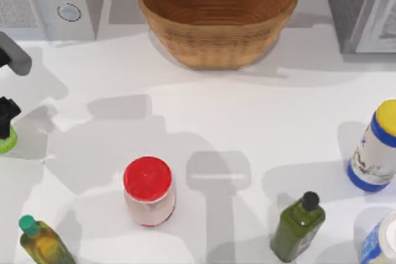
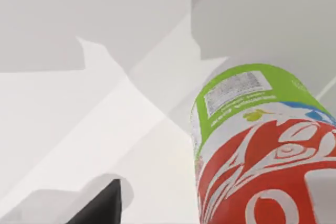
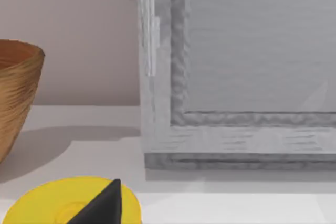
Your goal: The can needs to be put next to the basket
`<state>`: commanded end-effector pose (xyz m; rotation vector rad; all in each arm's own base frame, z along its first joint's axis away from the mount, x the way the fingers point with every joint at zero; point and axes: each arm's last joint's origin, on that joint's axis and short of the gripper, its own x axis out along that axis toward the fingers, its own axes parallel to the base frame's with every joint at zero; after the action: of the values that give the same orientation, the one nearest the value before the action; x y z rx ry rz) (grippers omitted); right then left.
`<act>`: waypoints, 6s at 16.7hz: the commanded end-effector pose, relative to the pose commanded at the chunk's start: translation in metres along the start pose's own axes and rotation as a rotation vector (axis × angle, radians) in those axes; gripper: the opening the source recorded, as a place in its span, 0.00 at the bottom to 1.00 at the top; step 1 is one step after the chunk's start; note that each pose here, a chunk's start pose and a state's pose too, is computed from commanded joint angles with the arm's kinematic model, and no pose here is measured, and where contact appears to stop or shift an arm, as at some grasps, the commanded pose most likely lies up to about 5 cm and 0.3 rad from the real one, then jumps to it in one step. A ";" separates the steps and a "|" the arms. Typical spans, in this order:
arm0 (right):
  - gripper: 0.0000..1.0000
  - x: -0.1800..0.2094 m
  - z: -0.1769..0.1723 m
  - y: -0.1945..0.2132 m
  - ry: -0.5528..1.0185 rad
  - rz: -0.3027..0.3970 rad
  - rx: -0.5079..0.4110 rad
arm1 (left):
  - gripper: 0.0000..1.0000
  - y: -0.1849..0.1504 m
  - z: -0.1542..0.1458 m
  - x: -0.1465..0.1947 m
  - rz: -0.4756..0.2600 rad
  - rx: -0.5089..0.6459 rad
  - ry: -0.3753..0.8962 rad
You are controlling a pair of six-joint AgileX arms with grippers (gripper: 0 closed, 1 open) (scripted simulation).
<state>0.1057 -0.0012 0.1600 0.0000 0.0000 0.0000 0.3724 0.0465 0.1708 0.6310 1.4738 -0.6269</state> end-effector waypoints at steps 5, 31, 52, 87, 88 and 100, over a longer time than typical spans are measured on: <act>1.00 0.000 0.000 0.000 0.000 0.000 0.000 | 1.00 -0.001 -0.001 0.011 -0.005 0.000 0.004; 1.00 0.000 0.000 0.000 0.000 0.000 0.000 | 0.00 -0.008 0.014 0.004 -0.002 -0.019 -0.018; 1.00 0.000 0.000 0.000 0.000 0.000 0.000 | 0.00 -0.275 0.252 0.012 -0.030 -0.700 0.128; 1.00 0.000 0.000 0.000 0.000 0.000 0.000 | 1.00 -0.303 0.265 -0.002 -0.004 -0.785 0.005; 1.00 0.000 0.000 0.000 0.000 0.000 0.000 | 1.00 -0.303 0.265 -0.002 -0.004 -0.785 0.005; 1.00 0.000 0.000 0.000 0.000 0.000 0.000 | 1.00 -0.302 0.266 -0.038 -0.005 -0.788 0.002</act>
<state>0.1057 -0.0012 0.1600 0.0000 0.0000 0.0000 0.3391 -0.3547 0.2084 0.0115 1.5699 -0.0155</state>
